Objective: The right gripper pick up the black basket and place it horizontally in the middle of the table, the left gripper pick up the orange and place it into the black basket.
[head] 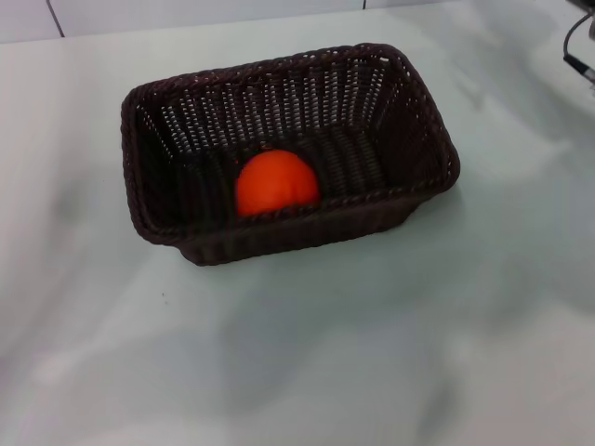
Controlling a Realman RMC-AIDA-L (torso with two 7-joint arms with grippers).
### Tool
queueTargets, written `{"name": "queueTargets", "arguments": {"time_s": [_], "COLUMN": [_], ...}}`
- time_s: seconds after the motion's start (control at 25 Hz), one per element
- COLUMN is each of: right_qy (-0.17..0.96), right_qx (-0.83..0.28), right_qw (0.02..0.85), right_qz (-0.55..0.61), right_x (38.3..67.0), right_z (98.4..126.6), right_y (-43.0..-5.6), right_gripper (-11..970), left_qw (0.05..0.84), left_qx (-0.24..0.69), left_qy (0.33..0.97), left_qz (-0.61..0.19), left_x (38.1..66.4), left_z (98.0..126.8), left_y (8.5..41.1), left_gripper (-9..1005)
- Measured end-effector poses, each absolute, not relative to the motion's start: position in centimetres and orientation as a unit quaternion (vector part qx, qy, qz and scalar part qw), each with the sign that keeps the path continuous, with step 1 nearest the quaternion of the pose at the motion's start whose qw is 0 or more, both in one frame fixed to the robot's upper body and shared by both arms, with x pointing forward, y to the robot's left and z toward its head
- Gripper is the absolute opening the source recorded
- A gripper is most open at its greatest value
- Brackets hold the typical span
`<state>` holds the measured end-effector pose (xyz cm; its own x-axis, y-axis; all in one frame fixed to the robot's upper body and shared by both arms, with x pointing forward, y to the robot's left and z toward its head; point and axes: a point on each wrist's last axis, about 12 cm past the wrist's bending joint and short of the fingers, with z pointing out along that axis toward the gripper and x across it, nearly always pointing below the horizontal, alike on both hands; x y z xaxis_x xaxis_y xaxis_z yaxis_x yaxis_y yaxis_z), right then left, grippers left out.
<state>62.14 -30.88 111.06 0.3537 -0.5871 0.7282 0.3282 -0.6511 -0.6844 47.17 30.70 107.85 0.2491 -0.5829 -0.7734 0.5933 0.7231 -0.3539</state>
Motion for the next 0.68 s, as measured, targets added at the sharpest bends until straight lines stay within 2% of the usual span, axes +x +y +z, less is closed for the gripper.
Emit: {"name": "queueTargets", "arguments": {"time_s": [0.08,0.32,0.68], "right_qy": [0.079,0.028,0.008], "right_qx": [-0.693,-0.654,-0.625], "right_qw": [0.385,0.283,0.199], "right_qz": [-0.604,-0.701,-0.755], "right_x": [62.1,62.1,63.1], "right_z": [111.4,112.0,112.2], "right_y": [-31.0,-31.8,-31.1], "right_gripper": [835,835,835], "left_qw": [0.805,0.834,0.834], "left_qx": [-0.021,-0.079,-0.106], "left_qy": [0.470,0.447,0.448], "left_qz": [-0.360,-0.315,-0.303], "left_x": [46.2,44.0,43.4], "left_z": [107.7,107.3,106.5], "left_y": [31.4,33.5,33.1], "left_gripper": [917,919,917]}}
